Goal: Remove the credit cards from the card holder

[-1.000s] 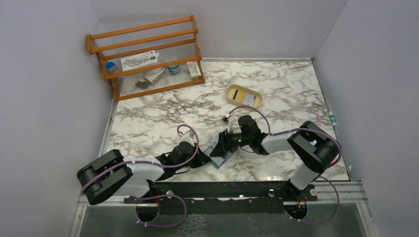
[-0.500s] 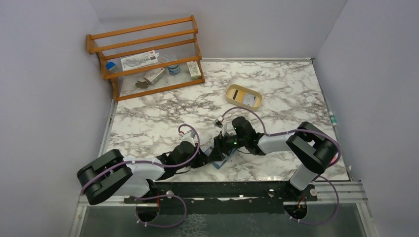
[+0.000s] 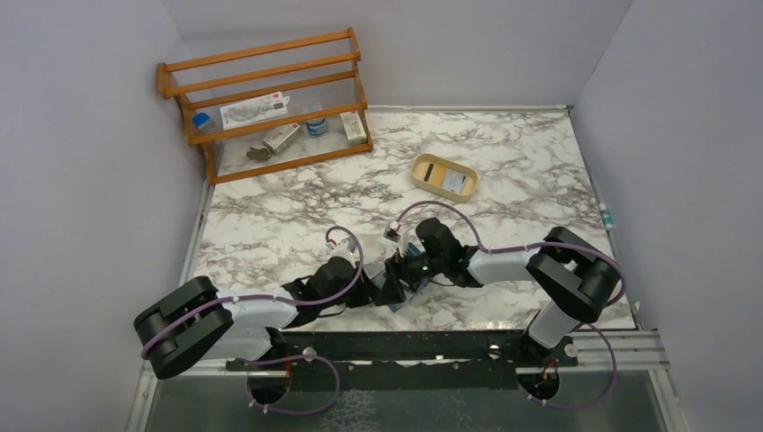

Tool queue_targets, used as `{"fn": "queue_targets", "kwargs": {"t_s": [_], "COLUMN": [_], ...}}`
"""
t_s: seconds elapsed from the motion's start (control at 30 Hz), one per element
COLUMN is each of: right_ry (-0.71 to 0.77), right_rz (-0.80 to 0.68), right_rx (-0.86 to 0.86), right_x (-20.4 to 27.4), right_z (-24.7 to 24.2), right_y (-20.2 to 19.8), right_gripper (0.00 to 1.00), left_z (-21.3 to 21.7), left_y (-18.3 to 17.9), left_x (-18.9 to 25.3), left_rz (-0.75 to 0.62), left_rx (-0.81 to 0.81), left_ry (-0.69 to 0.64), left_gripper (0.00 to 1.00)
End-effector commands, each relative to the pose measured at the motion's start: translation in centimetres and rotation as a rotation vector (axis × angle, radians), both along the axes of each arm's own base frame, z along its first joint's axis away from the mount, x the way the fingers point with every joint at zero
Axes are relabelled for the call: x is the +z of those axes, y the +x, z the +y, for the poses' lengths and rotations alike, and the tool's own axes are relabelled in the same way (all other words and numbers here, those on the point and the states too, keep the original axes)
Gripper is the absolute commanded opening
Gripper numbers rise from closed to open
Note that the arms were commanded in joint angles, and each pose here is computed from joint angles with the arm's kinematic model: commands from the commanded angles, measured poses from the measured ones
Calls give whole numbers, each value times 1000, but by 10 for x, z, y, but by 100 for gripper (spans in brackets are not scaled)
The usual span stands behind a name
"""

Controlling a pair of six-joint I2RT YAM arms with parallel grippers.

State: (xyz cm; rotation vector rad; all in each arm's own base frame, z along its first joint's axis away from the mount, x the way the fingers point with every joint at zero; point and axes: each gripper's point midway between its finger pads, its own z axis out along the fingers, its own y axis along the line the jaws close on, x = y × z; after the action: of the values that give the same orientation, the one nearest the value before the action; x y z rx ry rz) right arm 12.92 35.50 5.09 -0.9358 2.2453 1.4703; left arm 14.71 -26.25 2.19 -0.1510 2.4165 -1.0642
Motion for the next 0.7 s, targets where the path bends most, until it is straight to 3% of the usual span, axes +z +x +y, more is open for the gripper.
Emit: {"fn": "queue_targets", "kwargs": {"t_s": [0.0, 0.4, 0.67], "right_ry": [-108, 1, -28], "right_rz": [147, 121, 142], "right_rx": [118, 86, 41], "right_x": [-4, 42, 26], "right_z": [-25, -35, -45], "right_y": [-47, -17, -13], "right_gripper": [78, 78, 74], "left_z": [10, 26, 28], "left_y": [23, 26, 25], "left_x": [13, 12, 10], "left_rz": [-94, -113, -105], "left_rx": [89, 116, 120], "left_ry": [8, 83, 86], "left_gripper": [0, 0, 0]}}
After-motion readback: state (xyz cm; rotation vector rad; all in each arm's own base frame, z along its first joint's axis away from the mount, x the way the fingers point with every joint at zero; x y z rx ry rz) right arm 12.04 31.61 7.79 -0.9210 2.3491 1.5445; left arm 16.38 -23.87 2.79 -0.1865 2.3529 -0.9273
